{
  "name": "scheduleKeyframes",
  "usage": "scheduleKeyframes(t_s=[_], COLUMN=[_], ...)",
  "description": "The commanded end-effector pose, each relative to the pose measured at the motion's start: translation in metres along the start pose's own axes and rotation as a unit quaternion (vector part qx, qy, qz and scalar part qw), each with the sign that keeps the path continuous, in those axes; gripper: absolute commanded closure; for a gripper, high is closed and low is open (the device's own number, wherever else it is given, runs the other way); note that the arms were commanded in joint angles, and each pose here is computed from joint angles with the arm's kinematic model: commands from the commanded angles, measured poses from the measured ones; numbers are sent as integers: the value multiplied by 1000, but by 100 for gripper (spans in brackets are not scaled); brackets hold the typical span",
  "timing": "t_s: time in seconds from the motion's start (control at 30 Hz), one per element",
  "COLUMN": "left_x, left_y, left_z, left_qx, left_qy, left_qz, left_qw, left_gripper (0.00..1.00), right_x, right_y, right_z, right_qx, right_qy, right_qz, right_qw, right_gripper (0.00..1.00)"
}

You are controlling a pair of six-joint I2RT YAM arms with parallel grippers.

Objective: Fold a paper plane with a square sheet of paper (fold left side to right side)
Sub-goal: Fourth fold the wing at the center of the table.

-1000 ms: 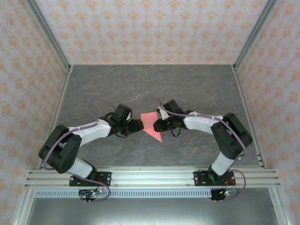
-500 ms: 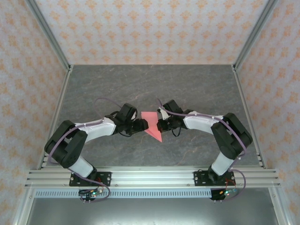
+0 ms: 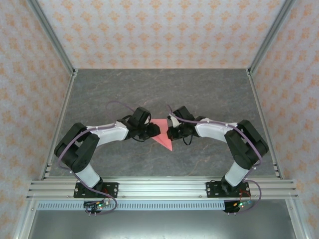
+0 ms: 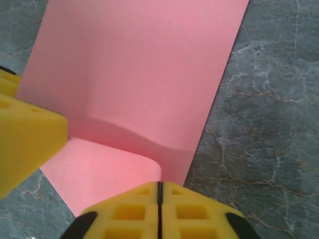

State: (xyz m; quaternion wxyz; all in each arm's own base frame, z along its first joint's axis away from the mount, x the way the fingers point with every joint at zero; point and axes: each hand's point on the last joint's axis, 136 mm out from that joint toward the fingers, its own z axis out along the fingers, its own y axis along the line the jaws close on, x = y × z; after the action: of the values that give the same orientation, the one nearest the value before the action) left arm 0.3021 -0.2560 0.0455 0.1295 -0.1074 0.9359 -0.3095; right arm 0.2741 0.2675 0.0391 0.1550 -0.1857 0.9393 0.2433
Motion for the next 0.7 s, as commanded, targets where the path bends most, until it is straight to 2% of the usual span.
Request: scheduleKeyframes(t_s=[0.0,0.13,0.23,0.47,0.67], left_x=[-10,-12,-12,-14,-16], left_y=[-16,-20,-21,-20,-22], left_z=[-1,-3,-5,-4,-5], left_qx=[19,26,28,20,16], left_qy=[-15,-20,-22,-23,-21], left_qz=[4,-1,-1,-11,-13], left_qw=[1000,999,999,999,1000], left_gripper=[78,78,78,77,76], right_x=[-13,-12,-4,20,25], right_y=[0,-2,6,34,37], right_z=[-20,-44,-53,-33,-11], right_qx=[21,51,67,80,94], right_qy=[-38,-86,-110,-126,-112], right_qz=[-12,-19,-38,-79,-94], right_qw=[999,995,991,986,985], right_gripper=[82,64,57,57,56])
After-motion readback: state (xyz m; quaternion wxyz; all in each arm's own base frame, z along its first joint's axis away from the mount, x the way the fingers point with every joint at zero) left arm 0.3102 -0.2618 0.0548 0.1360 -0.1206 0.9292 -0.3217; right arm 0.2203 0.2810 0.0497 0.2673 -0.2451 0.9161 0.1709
